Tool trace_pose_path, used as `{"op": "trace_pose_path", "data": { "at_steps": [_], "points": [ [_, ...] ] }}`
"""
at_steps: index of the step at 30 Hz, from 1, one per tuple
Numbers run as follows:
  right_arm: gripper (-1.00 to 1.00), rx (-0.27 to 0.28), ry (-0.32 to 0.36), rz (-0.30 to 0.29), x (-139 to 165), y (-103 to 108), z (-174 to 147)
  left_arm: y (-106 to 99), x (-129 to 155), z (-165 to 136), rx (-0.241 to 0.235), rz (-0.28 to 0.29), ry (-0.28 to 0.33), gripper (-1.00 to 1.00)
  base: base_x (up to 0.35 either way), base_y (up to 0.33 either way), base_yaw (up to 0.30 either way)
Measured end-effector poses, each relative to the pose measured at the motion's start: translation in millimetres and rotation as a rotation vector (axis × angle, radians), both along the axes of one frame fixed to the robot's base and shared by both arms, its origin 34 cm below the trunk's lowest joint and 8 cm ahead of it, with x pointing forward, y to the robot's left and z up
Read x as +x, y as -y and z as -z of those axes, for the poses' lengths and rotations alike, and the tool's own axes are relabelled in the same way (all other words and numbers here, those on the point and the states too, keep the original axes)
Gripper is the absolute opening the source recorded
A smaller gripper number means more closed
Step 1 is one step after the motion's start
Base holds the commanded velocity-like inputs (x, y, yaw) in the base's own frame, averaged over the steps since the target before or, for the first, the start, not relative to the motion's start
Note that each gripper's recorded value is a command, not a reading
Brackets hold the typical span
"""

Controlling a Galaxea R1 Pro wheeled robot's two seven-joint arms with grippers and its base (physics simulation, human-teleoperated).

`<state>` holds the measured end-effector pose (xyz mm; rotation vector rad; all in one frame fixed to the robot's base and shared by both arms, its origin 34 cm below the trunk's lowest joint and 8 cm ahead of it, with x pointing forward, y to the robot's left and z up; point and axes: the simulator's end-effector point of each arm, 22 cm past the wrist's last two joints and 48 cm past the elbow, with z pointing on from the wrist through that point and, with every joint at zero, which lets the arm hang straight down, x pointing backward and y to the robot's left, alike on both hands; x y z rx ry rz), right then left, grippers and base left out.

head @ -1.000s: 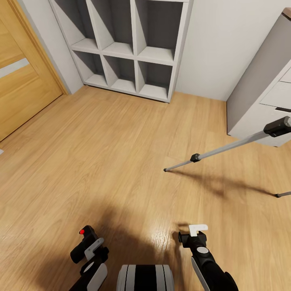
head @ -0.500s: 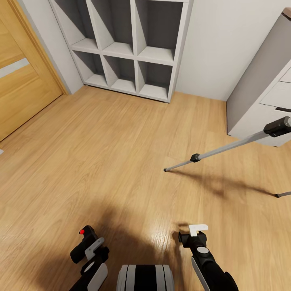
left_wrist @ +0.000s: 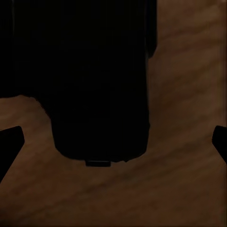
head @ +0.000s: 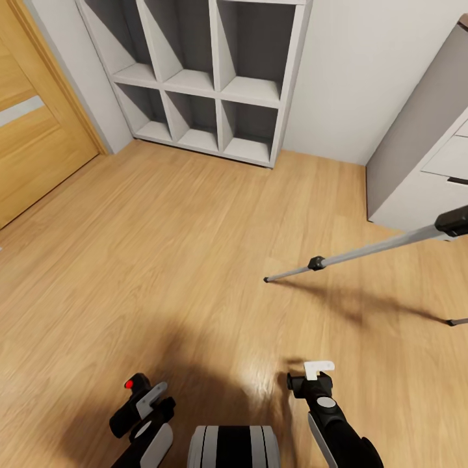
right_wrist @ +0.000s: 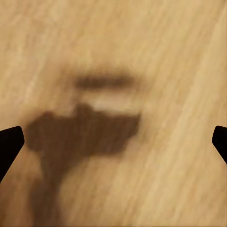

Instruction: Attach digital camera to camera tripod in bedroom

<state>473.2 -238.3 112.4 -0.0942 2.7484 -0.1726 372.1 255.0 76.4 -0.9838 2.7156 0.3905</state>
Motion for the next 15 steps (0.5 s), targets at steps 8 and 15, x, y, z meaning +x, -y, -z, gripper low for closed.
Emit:
{"op": "trace_pose_path", "data": {
  "at_steps": [8,15],
  "points": [
    [1.00,-0.001,0.000,0.000,0.0,0.2,0.0,-0.7,-0.8,0.2,0.001,0.000,-0.002,1.00,0.011,0.000,0.000],
    [1.00,-0.003,0.000,-0.001,0.1,0.8,-0.1,-3.1,-3.4,0.8,0.005,0.001,-0.007,1.00,0.001,0.000,0.000]
  ]
}}
